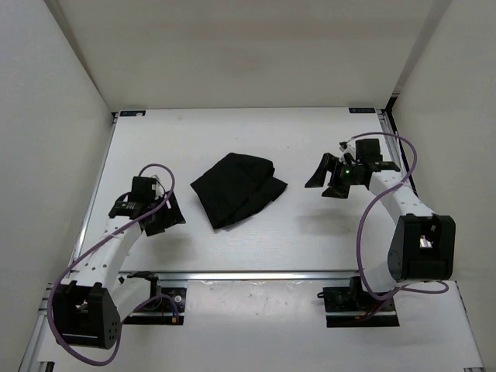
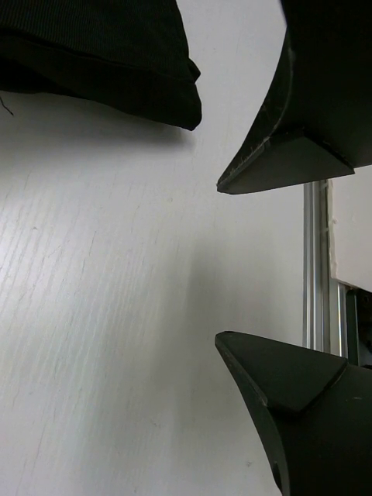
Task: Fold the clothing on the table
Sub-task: Fold the skirt
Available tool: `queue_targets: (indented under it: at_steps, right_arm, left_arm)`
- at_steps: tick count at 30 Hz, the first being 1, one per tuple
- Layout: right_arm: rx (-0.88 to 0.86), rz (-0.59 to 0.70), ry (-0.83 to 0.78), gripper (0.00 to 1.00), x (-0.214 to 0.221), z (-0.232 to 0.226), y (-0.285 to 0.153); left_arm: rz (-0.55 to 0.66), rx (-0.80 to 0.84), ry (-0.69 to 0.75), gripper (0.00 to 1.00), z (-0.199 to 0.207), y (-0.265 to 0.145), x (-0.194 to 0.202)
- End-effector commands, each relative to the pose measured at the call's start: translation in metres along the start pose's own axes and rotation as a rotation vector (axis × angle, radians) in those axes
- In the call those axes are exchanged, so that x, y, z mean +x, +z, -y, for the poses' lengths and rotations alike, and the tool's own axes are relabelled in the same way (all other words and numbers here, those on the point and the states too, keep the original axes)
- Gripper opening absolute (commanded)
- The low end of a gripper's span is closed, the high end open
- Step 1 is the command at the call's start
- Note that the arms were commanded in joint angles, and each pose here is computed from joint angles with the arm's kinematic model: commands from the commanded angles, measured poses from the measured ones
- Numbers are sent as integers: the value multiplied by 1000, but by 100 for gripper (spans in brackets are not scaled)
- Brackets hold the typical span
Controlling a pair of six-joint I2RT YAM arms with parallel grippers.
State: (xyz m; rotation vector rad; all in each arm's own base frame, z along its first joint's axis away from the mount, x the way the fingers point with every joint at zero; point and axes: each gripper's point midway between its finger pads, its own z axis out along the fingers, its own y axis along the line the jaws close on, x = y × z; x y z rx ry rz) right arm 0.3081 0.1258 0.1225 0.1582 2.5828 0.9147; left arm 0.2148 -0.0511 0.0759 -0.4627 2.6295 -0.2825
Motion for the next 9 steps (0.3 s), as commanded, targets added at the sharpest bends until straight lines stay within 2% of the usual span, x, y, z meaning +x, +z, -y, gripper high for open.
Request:
queue_targets:
  at_steps: [1,9]
  right_arm:
    - [9,29,43,85,3,9,-5]
    - [-43,15,76,85,10,6,-4]
  left_arm:
    - [18,27,20,82,6,0,-3]
    - [19,20,18,84,5,0,-4]
